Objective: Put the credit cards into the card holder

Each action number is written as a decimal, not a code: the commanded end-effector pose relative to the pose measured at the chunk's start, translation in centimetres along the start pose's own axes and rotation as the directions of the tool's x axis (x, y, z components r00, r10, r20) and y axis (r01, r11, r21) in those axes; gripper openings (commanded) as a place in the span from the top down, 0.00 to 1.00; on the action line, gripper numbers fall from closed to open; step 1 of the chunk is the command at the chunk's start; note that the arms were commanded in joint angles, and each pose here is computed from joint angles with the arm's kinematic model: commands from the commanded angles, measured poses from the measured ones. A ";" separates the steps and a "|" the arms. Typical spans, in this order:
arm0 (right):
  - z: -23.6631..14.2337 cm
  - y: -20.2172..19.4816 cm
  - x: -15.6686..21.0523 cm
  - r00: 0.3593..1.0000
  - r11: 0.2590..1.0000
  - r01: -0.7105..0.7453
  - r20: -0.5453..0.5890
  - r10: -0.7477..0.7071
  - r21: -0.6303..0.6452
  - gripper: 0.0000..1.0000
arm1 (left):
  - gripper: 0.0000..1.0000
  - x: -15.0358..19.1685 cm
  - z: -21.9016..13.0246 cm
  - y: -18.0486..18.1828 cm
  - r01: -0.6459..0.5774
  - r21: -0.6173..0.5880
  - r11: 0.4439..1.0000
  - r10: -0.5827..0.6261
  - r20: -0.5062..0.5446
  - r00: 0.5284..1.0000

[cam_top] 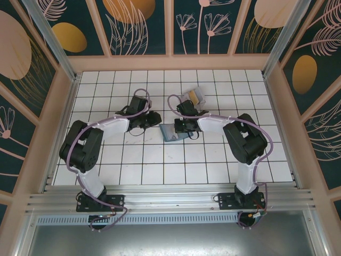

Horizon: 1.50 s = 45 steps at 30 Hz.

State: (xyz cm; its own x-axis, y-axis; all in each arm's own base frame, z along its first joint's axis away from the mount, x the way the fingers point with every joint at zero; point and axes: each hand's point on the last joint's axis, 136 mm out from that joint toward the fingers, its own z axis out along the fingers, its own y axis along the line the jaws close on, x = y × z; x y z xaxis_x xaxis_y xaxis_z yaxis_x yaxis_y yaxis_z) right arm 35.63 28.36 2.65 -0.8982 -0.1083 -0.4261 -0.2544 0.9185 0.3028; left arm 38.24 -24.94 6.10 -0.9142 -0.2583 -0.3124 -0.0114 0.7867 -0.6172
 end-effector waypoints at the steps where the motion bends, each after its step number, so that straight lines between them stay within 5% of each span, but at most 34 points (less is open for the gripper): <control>1: 0.5 -0.3 0.8 0.999 0.998 0.033 -0.038 -0.031 0.045 0.90 | 0.77 2.1 1.6 1.6 0.029 -0.023 0.999 -0.030 -0.064 0.998; 9: 1.0 1.1 0.7 0.996 0.996 0.074 -0.047 -0.072 0.048 0.90 | 0.86 3.4 2.9 2.7 0.042 -0.030 0.999 -0.045 -0.093 0.995; 22: 0.0 3.6 0.8 0.995 0.993 0.091 -0.030 -0.094 -0.077 0.90 | 0.86 3.2 2.7 2.4 0.027 -0.025 0.999 -0.030 -0.093 0.995; 31: -6.5 -0.6 -2.1 0.995 0.999 -0.014 0.101 0.018 -0.039 0.89 | 0.67 -1.8 -1.2 0.1 -0.050 -0.059 0.997 0.051 0.014 0.999; 39: -6.9 -5.1 3.3 0.984 0.983 -0.175 0.029 0.177 -0.051 0.89 | 0.69 -4.4 1.9 -2.2 -0.117 0.014 0.993 0.118 -0.030 0.993; 45: -4.5 -6.2 5.9 0.970 0.969 -0.241 -0.014 0.241 -0.051 0.89 | 0.72 -2.2 3.8 -1.1 -0.117 0.034 0.993 0.120 -0.108 0.987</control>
State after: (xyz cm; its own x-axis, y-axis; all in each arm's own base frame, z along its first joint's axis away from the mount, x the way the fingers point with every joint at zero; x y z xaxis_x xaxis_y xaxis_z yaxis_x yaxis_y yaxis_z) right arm 29.64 19.39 2.51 -0.9420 0.0667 -0.3289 -0.0692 0.9203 0.3850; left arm 43.55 -27.08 6.58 -0.9200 -0.1575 -0.3590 0.0977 0.7948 -0.5990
